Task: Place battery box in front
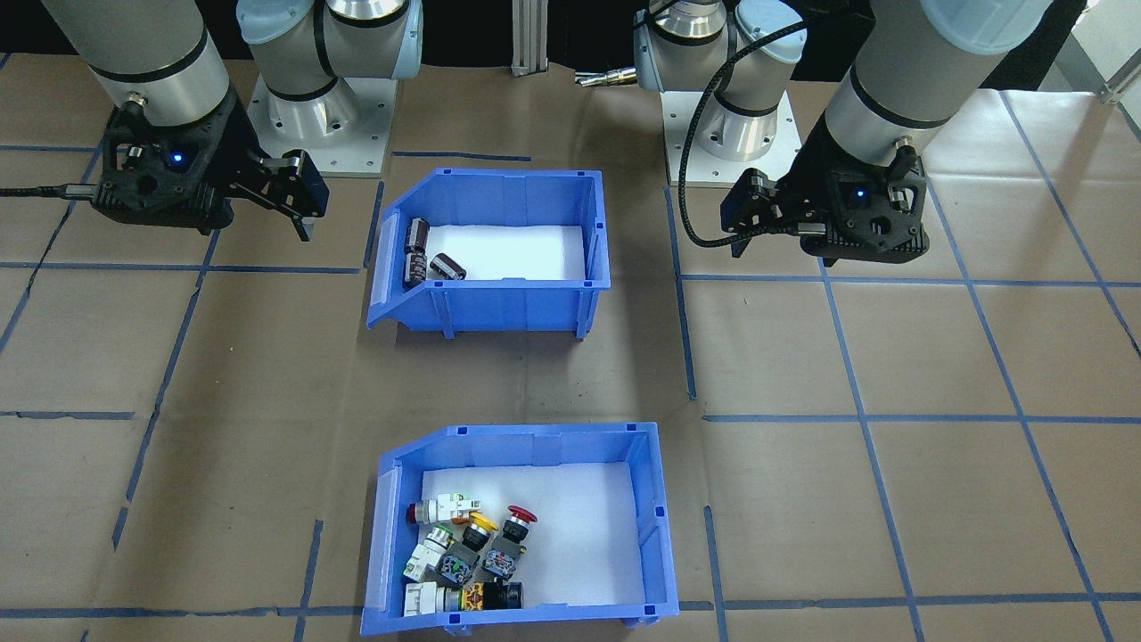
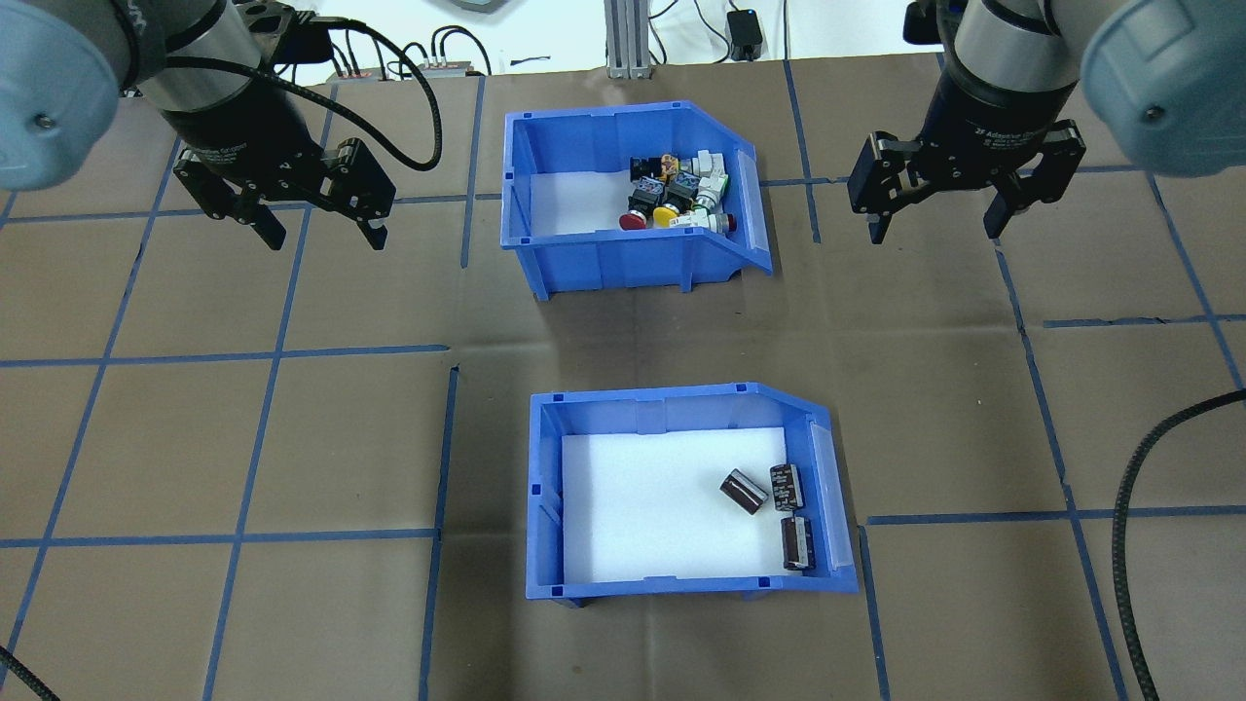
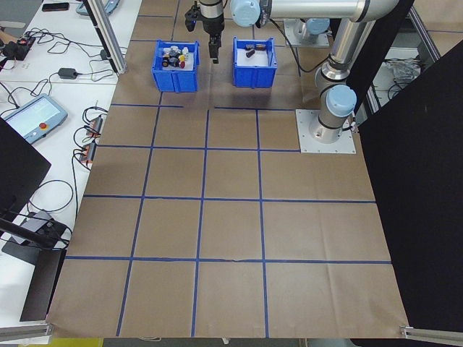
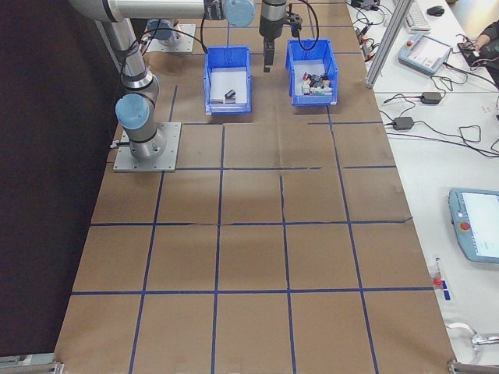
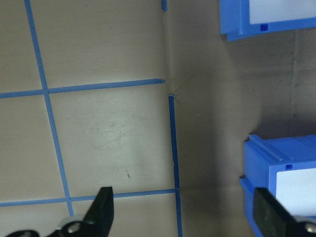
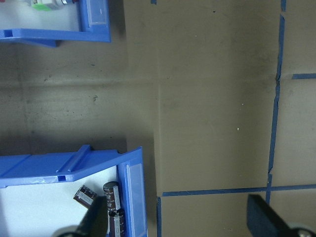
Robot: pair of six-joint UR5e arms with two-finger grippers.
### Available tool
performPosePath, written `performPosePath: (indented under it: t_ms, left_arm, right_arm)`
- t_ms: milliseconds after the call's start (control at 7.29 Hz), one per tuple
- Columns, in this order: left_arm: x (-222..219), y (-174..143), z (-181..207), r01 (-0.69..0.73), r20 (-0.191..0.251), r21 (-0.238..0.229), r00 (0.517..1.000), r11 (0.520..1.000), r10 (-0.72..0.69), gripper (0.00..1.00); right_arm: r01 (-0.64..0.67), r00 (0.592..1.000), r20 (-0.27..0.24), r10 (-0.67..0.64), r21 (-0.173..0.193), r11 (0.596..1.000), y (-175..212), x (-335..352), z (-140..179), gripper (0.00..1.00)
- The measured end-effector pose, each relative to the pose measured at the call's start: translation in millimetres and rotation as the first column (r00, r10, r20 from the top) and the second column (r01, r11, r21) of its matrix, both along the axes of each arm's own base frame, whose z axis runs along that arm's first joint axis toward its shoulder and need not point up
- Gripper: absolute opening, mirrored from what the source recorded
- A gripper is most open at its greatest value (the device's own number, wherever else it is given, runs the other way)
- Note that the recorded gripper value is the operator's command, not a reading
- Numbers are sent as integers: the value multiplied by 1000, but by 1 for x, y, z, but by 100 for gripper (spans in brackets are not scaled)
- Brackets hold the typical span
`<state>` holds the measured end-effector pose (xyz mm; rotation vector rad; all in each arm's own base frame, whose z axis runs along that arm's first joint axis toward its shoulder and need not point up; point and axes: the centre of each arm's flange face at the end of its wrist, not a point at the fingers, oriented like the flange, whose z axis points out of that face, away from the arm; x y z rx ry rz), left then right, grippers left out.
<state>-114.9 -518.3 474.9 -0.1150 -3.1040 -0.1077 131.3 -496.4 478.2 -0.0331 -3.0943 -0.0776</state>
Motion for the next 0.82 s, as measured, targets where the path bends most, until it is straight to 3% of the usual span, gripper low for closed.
performPosePath:
  t_ms: [823]
  left_arm:
    - [0,3,-11,-1,-5,20,1000,1000,2,100]
  right_arm:
    - [-3,1000,-1,3,2,1000,0,0,-1,100]
